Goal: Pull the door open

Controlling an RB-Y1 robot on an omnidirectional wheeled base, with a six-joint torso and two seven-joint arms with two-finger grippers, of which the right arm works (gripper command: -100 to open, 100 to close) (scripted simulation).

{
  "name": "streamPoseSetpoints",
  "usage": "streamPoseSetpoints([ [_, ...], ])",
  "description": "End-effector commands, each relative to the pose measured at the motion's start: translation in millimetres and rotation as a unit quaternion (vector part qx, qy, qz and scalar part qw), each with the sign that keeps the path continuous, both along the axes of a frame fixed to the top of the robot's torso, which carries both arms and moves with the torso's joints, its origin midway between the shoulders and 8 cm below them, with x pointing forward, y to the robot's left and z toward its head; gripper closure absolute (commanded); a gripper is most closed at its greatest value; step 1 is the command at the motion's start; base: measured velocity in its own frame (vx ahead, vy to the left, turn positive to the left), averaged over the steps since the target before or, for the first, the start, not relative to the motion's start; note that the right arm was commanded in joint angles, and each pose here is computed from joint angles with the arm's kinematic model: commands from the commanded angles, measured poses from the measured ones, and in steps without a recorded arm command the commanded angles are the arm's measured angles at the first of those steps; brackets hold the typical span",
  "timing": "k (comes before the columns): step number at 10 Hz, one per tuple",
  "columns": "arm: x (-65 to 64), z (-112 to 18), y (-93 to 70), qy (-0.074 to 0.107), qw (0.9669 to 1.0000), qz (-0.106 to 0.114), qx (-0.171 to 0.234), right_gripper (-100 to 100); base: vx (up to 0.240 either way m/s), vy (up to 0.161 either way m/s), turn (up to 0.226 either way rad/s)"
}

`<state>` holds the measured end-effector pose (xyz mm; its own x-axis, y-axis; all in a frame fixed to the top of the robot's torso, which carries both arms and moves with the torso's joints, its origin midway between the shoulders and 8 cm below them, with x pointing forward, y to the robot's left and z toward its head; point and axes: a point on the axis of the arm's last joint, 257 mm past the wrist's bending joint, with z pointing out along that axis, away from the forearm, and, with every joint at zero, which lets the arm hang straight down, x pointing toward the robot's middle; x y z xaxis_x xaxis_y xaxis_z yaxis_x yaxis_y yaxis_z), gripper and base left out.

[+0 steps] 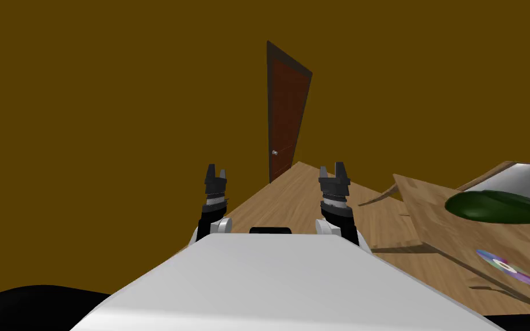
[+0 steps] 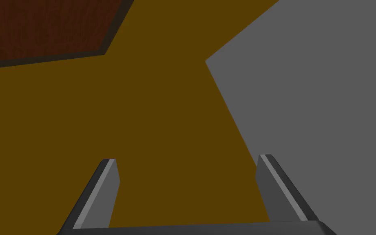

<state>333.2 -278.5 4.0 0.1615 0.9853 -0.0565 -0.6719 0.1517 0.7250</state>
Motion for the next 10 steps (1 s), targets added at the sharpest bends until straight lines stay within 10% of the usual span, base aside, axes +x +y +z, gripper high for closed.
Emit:
streamPoseSetpoints([
  [1, 1.7, -5.6, -2.8, 0.005, 1.0000, 0.005, 0.006, -100, 0.016, -0.011, 0.249],
  [10, 13.3, -62.0, -38.7, 0.048, 0.9950, 0.041, 0.078, -100, 0.053, -0.070, 0.298],
])
